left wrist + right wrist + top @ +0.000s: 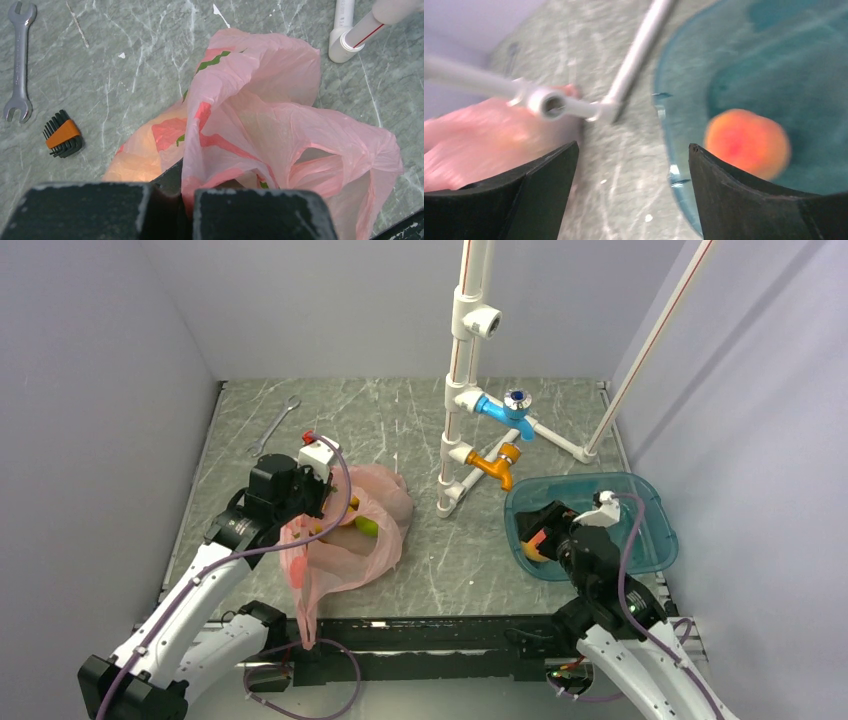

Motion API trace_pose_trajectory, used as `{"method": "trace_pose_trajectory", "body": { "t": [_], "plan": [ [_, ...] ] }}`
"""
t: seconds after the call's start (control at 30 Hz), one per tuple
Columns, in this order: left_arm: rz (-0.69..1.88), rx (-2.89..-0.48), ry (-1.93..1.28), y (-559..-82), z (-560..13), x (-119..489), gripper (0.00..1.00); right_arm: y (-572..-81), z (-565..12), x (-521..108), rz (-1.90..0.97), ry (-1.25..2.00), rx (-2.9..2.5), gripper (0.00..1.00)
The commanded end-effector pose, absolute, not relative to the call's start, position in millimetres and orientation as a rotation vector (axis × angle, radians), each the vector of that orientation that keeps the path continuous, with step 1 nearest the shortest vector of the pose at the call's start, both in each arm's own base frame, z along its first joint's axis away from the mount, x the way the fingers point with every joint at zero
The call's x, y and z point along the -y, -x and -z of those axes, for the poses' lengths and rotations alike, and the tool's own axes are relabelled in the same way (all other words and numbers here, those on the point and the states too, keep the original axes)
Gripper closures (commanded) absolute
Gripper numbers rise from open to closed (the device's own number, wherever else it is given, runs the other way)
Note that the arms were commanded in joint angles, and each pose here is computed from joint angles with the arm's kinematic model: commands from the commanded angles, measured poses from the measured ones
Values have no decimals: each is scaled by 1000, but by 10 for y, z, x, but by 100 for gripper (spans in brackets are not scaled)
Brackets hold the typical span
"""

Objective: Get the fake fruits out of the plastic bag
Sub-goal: Place the fake fruit in the bin, then take out the fake fruit from the plastic bag.

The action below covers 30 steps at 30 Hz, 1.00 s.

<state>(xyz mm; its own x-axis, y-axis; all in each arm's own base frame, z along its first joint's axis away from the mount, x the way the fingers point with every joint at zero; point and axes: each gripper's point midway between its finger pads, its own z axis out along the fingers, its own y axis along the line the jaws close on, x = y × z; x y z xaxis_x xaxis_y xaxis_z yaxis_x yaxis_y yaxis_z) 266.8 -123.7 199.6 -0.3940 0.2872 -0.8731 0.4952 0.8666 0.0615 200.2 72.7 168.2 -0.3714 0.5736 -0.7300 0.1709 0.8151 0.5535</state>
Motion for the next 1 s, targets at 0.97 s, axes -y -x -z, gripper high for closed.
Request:
{"method": "trace_pose_trajectory", "body": {
  "t": [0.97],
  "plan": [
    [275, -1970, -558, -2684, -2174, 1277, 100, -1280, -1935, -4211, -716, 646, -1895, 28]
  ]
}}
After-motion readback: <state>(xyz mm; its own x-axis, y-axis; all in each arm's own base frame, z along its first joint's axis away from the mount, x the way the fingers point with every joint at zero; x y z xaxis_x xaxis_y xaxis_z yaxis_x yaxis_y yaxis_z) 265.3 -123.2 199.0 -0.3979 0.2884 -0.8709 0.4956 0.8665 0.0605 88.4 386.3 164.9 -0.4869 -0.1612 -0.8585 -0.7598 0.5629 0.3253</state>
